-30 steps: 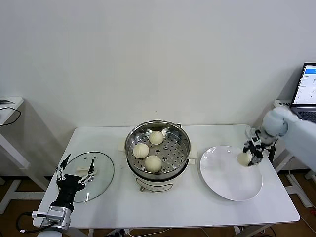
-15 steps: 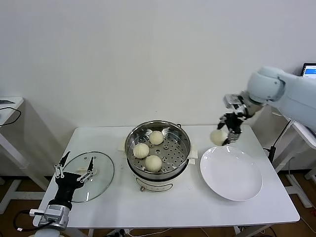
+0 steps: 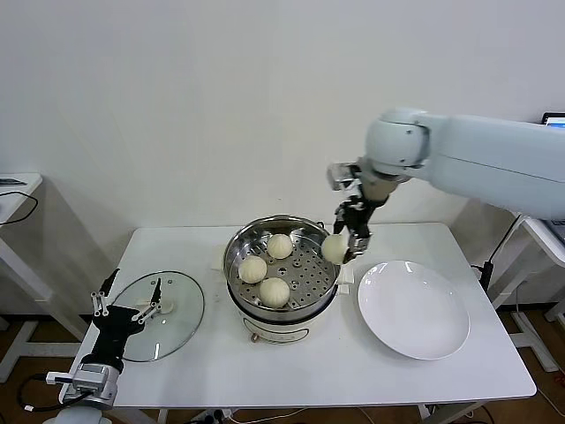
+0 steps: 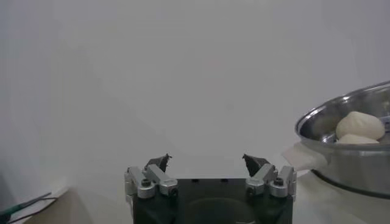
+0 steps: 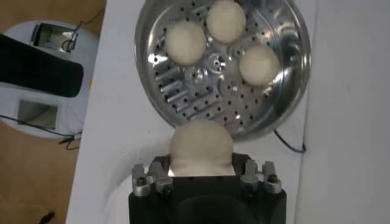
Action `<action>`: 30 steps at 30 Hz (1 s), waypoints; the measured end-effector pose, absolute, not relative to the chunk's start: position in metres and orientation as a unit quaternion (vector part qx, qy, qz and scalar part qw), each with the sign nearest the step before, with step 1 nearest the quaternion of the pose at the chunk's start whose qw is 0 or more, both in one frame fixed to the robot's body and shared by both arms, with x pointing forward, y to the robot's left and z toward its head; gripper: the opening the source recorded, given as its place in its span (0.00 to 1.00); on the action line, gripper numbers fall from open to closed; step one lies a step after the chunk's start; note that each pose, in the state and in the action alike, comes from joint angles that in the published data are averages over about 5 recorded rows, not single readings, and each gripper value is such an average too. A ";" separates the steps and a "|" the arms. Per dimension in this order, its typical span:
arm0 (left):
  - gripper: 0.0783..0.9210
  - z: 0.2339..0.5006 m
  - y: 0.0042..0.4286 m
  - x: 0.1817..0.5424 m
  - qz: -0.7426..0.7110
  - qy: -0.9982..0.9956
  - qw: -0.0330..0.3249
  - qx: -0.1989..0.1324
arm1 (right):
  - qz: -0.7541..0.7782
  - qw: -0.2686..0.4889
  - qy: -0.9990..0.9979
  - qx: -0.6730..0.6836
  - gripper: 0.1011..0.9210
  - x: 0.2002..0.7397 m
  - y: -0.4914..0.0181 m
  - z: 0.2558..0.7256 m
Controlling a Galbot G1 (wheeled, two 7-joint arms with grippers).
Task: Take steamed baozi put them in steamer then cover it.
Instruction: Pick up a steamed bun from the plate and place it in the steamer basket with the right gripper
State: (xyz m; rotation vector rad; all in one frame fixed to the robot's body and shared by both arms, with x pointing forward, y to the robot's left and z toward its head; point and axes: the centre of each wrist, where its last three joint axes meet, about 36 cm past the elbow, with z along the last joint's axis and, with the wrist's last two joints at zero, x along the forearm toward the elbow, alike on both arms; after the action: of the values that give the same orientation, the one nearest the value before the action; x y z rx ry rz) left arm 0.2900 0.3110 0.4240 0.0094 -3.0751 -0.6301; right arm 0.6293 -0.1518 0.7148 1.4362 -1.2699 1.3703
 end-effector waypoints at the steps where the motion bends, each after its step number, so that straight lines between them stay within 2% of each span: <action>1: 0.88 0.423 0.312 0.290 -0.201 -0.980 0.002 0.004 | 0.538 0.383 -0.495 0.564 0.69 0.631 -0.146 0.712; 11: 0.88 0.420 0.315 0.292 -0.201 -0.980 0.007 0.007 | 0.544 0.392 -0.479 0.567 0.69 0.655 -0.104 0.674; 27: 0.88 0.417 0.317 0.291 -0.200 -0.980 0.012 0.008 | 0.546 0.411 -0.470 0.559 0.69 0.677 -0.083 0.621; 30: 0.88 0.417 0.317 0.290 -0.200 -0.980 0.012 0.008 | 0.547 0.413 -0.468 0.558 0.72 0.678 -0.081 0.616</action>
State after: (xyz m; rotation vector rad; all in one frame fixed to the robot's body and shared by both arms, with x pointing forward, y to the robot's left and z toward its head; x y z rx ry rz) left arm 0.2899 0.3165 0.4171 0.0247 -3.0550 -0.6239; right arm 0.6780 -0.0812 0.6159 1.4021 -1.1778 1.3763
